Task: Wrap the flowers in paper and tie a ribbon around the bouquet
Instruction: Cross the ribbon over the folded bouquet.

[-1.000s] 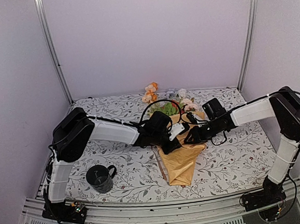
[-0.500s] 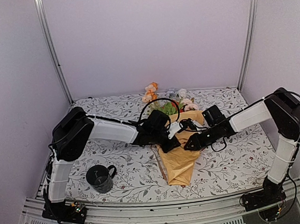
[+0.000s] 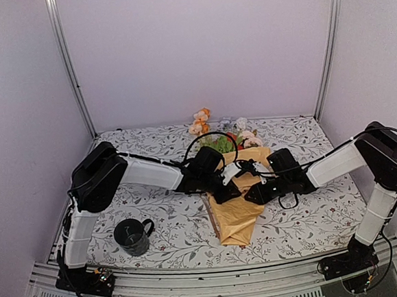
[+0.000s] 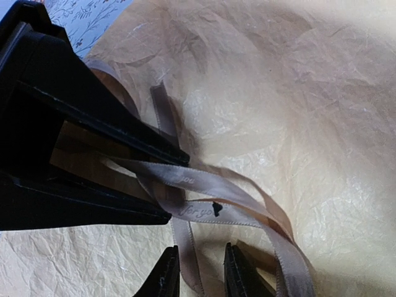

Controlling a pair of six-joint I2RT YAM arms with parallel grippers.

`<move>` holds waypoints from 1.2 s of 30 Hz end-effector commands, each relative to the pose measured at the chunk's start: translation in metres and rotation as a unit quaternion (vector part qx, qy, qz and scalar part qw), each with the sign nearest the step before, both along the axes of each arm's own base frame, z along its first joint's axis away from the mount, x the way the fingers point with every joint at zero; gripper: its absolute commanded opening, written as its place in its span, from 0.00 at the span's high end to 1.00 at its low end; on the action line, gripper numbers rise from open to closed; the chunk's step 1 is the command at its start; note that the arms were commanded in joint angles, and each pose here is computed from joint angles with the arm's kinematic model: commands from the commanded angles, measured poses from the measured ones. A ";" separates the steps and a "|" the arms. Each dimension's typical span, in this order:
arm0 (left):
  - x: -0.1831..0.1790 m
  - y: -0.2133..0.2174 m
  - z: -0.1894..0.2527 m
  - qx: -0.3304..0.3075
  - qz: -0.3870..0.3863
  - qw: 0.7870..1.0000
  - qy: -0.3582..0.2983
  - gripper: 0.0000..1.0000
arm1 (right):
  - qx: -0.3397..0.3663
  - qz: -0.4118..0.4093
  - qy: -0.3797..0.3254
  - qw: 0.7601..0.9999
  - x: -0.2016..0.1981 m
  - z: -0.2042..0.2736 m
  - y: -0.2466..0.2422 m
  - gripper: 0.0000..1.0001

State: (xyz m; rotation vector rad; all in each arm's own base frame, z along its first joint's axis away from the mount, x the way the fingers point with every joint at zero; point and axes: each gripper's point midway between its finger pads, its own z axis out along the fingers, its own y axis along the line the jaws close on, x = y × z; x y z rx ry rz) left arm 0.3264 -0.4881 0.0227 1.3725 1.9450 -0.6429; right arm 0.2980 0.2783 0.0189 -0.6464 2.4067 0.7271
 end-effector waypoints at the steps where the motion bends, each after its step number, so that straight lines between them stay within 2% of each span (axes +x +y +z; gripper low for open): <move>1: 0.027 0.016 -0.010 -0.007 0.047 0.998 0.029 0.74 | -0.013 0.047 -0.042 0.998 -0.009 0.004 0.006 0.72; 5: 0.032 0.022 -0.012 -0.007 0.058 0.998 0.030 0.77 | -0.009 0.071 -0.054 0.996 -0.015 0.010 0.012 0.72; 8: 0.035 0.024 -0.010 -0.012 0.061 0.998 0.032 0.84 | 0.010 0.079 -0.075 0.994 -0.017 0.024 0.015 0.72; 12: 0.033 0.024 -0.012 -0.013 0.052 0.998 0.033 0.86 | 0.032 0.086 -0.087 0.992 -0.016 0.040 0.022 0.73; 20: 0.021 0.025 -0.009 -0.024 0.030 0.998 0.041 0.86 | 0.008 0.084 -0.080 0.993 -0.006 0.024 0.024 0.71; 28: 0.022 0.024 -0.009 -0.025 0.030 0.998 0.043 0.86 | 0.027 0.107 -0.135 0.985 0.007 0.061 0.038 0.71; 36: 0.022 0.023 -0.008 -0.028 0.029 0.998 0.045 0.86 | -0.023 0.093 -0.129 0.987 0.022 0.031 0.034 0.73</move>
